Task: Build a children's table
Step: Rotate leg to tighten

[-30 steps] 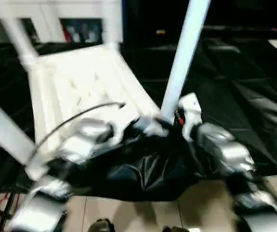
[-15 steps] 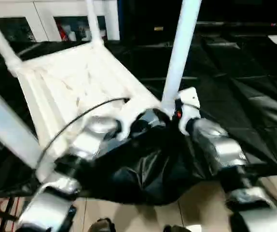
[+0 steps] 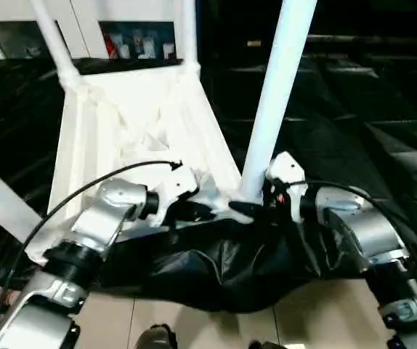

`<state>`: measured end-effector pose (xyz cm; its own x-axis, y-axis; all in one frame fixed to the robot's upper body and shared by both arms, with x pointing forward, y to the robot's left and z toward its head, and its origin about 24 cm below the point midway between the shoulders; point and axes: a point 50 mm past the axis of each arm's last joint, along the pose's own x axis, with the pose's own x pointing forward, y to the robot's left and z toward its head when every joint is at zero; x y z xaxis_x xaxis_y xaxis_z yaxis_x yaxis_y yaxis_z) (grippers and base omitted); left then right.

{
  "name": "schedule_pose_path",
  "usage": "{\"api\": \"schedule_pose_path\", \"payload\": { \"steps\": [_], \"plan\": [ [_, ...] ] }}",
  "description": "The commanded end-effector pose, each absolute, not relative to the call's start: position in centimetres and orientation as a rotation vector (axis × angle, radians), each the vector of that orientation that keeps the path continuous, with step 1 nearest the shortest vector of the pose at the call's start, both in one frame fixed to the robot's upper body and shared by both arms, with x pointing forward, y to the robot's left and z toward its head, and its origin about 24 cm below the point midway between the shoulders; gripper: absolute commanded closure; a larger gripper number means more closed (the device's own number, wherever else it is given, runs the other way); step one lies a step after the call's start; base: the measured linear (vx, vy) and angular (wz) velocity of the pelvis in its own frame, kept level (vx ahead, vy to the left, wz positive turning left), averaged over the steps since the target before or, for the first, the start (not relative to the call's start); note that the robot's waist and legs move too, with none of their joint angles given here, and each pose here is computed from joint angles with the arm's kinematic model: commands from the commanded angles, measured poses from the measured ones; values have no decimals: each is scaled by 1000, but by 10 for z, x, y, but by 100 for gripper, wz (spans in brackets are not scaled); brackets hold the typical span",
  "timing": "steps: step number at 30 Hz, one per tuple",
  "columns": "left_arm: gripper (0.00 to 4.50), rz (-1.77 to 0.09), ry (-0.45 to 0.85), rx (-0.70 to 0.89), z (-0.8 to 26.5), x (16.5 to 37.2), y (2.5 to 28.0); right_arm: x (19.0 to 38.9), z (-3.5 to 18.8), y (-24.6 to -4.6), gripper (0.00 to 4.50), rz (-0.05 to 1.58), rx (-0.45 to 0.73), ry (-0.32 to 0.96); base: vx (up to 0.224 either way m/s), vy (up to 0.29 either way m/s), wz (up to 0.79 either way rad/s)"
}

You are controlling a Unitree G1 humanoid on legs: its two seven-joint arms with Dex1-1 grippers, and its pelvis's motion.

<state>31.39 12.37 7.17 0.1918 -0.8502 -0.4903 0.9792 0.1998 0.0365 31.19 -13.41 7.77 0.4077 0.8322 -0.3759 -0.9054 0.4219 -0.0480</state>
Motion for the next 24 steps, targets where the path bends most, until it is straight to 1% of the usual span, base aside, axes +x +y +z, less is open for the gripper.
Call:
{"api": "schedule_pose_path", "payload": {
  "steps": [1, 3, 5, 8, 9, 10, 12, 13, 14, 15, 17, 20, 21, 22, 23, 24],
  "plan": [
    [450, -1426, 350, 399, 79, 309, 108, 307, 75, -123, 155, 1173, -247, 323, 0, 0, 0],
    [450, -1428, 352, 397, 79, 309, 111, 305, 75, -121, 178, 1197, -229, 331, 0, 0, 0],
    [450, -1392, 348, 391, 78, 311, 110, 303, 72, -118, 180, 1193, -223, 334, 0, 0, 0],
    [450, -1320, 326, 367, 80, 318, 107, 309, 66, -115, 183, 1099, -207, 330, 0, 0, 0],
    [450, -1280, 324, 347, 81, 322, 103, 315, 62, -115, 183, 1006, -207, 328, 0, 0, 0],
    [450, -1194, 321, 301, 84, 330, 96, 325, 55, -115, 183, 846, -164, 354, 0, 0, 0],
    [450, -1110, 308, 247, 88, 339, 87, 332, 47, -113, 183, 712, -85, 393, 0, 0, 0],
    [450, -1098, 305, 236, 89, 340, 85, 333, 47, -112, 184, 692, -74, 394, 0, 0, 0],
    [450, -1040, 291, 187, 94, 346, 77, 337, 44, -108, 184, 600, -15, 399, 0, 0, 0],
    [450, -1027, 289, 175, 95, 348, 75, 338, 44, -107, 184, 580, -2, 401, 0, 0, 0],
    [450, -978, 278, 167, 97, 352, 66, 343, 41, -104, 184, 478, 32, 415, 0, 0, 0],
    [450, -970, 256, 190, 98, 354, 54, 345, 44, -88, 184, 468, 26, 378, 0, 0, 0],
    [450, -982, 251, 222, 97, 353, 52, 345, 47, -83, 128, 493, 31, 361, 0, 0, 0],
    [450, -988, 252, 245, 96, 352, 50, 345, 49, -78, 114, 513, 42, 347, 0, 0, 0],
    [450, -995, 254, 249, 95, 351, 50, 344, 50, -76, 114, 538, 52, 339, 0, 0, 0],
    [450, -1006, 253, 262, 94, 350, 50, 344, 52, -74, 97, 562, 50, 331, 0, 0, 0]
  ]
}}
